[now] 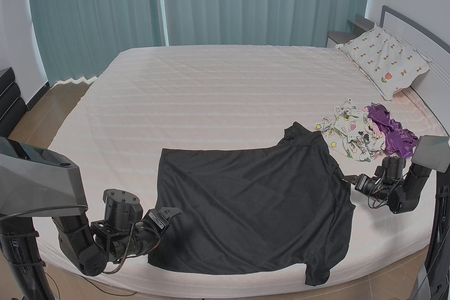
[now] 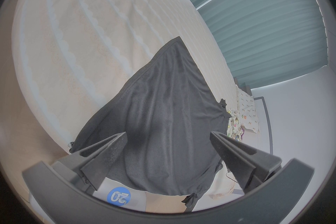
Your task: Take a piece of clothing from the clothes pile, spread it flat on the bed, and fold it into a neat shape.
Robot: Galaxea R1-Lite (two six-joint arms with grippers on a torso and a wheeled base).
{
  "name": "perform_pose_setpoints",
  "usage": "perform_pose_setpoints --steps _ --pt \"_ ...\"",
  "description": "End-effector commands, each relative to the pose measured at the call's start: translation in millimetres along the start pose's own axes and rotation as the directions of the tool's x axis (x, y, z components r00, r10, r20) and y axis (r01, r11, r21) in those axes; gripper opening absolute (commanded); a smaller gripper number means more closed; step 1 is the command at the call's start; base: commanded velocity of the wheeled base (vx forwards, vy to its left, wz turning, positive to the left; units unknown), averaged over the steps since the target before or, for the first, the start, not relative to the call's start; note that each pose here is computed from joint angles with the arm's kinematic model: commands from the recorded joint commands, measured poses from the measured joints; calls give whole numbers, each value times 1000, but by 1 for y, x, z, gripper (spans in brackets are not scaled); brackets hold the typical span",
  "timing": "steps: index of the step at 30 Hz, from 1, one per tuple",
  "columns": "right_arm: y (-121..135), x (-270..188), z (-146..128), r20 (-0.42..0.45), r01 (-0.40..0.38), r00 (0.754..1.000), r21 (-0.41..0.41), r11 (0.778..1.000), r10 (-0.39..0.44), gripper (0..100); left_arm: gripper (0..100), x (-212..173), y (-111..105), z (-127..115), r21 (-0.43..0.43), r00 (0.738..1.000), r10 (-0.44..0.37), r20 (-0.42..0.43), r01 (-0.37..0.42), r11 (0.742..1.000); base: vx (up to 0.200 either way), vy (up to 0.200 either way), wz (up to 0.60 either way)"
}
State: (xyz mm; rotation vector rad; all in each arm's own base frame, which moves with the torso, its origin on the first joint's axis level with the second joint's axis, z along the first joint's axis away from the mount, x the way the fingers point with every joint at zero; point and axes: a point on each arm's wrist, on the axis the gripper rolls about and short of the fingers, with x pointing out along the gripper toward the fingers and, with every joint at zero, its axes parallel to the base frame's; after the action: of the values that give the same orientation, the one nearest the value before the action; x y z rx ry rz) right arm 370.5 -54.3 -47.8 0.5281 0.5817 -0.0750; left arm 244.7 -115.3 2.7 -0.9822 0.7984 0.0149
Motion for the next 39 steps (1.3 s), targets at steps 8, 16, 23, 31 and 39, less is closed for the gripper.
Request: perform_pose_setpoints --steps 8,16,23,31,39 --pt "7 -68 -13 -84 -27 996 54 998 32 100 100 -3 5 -4 12 1000 25 -11 -25 1000 -175 0 0" --pt "2 -91 -36 -120 -9 993 61 998 16 100 100 -15 26 -12 209 992 117 -44 -105 972 -50 0 0" --pt "3 -99 -55 -204 3 979 65 998 10 100 100 -2 40 -22 274 977 213 -18 -200 941 0 0 0" --pt "9 -106 -64 -213 -32 976 27 999 37 100 100 23 45 -35 351 964 255 77 -265 898 0 0 0" --pt "12 -110 -75 -240 -47 970 6 999 47 100 100 44 44 -35 400 956 255 145 -292 869 0 0 0"
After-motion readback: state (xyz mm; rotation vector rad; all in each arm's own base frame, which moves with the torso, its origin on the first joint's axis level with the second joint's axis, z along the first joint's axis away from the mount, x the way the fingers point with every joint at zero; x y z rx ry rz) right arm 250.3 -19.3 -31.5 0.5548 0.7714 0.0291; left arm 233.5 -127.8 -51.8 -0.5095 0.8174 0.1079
